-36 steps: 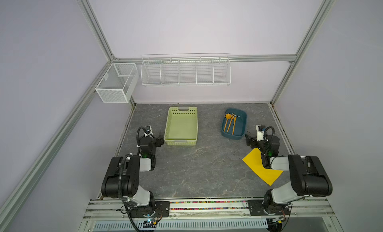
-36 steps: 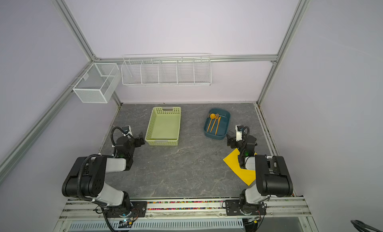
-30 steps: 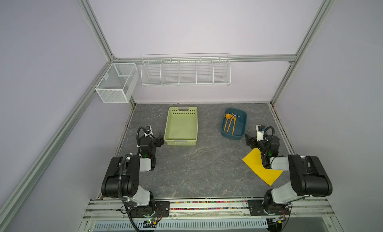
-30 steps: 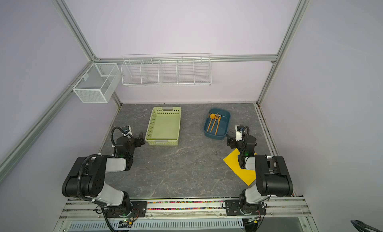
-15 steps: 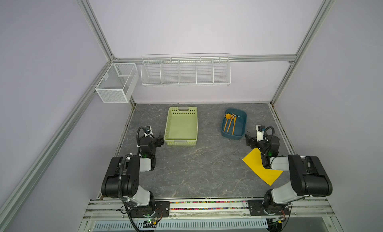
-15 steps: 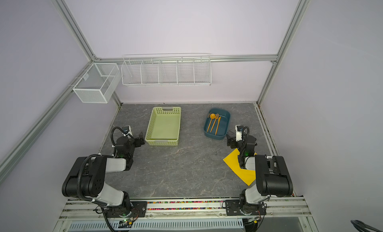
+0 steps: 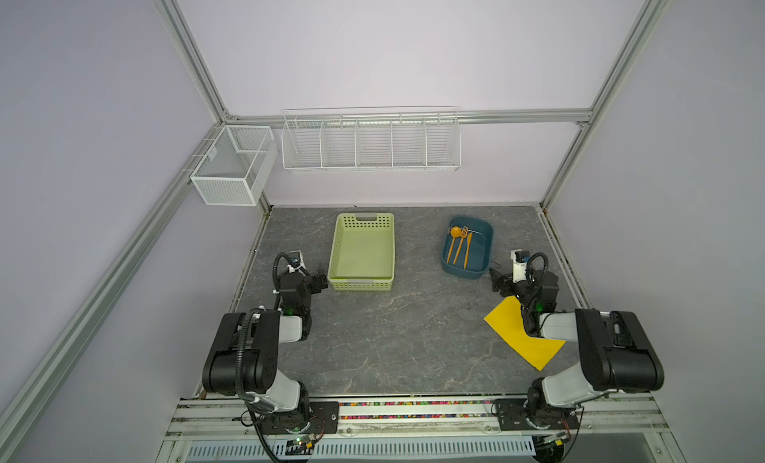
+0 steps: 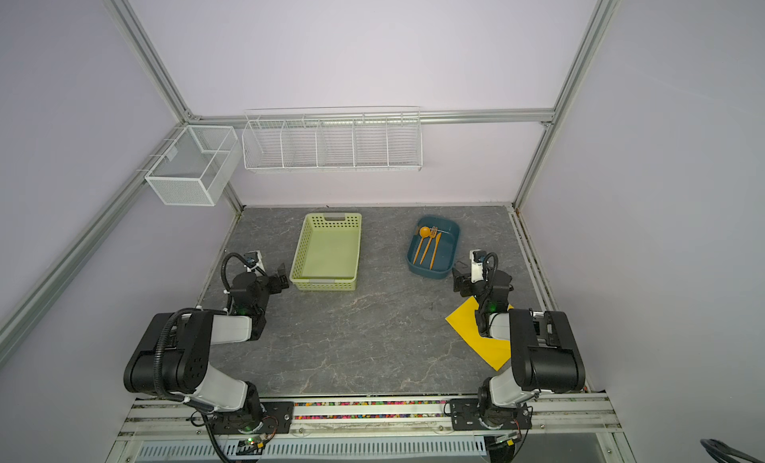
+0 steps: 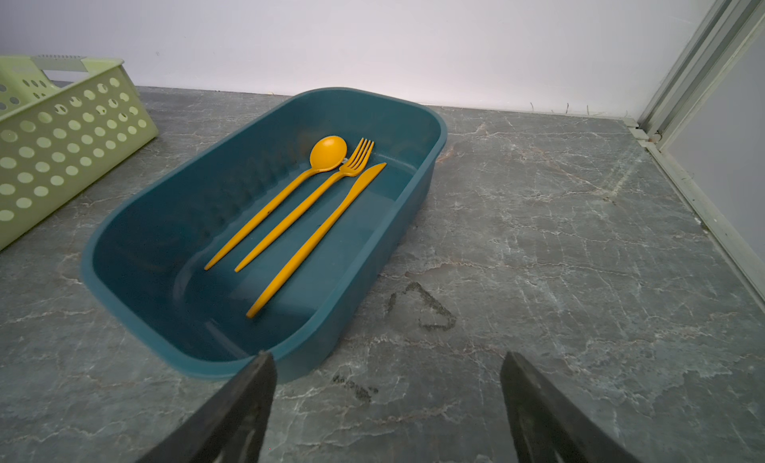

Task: Place the utensils on the paper napkin and roll it up

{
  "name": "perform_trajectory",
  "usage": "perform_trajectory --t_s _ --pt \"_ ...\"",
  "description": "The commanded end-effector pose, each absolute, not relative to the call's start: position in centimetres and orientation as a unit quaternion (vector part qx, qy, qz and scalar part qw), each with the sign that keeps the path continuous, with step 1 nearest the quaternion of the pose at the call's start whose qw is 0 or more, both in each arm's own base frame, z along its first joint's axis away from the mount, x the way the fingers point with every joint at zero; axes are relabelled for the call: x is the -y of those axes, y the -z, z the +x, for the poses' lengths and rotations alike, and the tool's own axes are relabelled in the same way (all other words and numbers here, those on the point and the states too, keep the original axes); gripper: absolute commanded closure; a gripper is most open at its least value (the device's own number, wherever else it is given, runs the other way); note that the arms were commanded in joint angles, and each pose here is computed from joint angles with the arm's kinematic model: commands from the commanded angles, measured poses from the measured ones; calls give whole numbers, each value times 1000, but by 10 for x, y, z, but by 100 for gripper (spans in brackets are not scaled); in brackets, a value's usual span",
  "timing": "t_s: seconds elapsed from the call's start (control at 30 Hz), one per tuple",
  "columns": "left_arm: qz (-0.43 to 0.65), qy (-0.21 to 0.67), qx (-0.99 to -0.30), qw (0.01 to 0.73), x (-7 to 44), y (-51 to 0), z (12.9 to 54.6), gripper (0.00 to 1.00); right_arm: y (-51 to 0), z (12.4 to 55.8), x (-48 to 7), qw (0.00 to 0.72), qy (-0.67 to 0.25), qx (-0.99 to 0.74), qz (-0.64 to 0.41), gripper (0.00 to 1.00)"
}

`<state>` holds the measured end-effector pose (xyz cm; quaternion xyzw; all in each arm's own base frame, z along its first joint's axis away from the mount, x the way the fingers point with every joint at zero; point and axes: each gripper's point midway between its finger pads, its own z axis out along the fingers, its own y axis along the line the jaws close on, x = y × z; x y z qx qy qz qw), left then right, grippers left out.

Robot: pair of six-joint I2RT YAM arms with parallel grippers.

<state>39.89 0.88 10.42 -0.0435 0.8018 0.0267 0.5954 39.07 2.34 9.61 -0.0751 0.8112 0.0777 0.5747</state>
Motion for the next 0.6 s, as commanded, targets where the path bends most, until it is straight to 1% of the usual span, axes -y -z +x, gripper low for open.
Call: perform_trajectory --t_s 0.0,0.5,0.57 --pt "-37 -27 -790 611 -8 -116 406 1 -97 389 -25 582 -69 -806 -87 12" --pt "-37 -26 -791 610 -8 -115 405 1 -97 389 -25 582 -69 -806 -88 12" --pt "-37 -26 -792 609 -7 -115 405 1 -97 389 -20 583 -55 -807 -75 12"
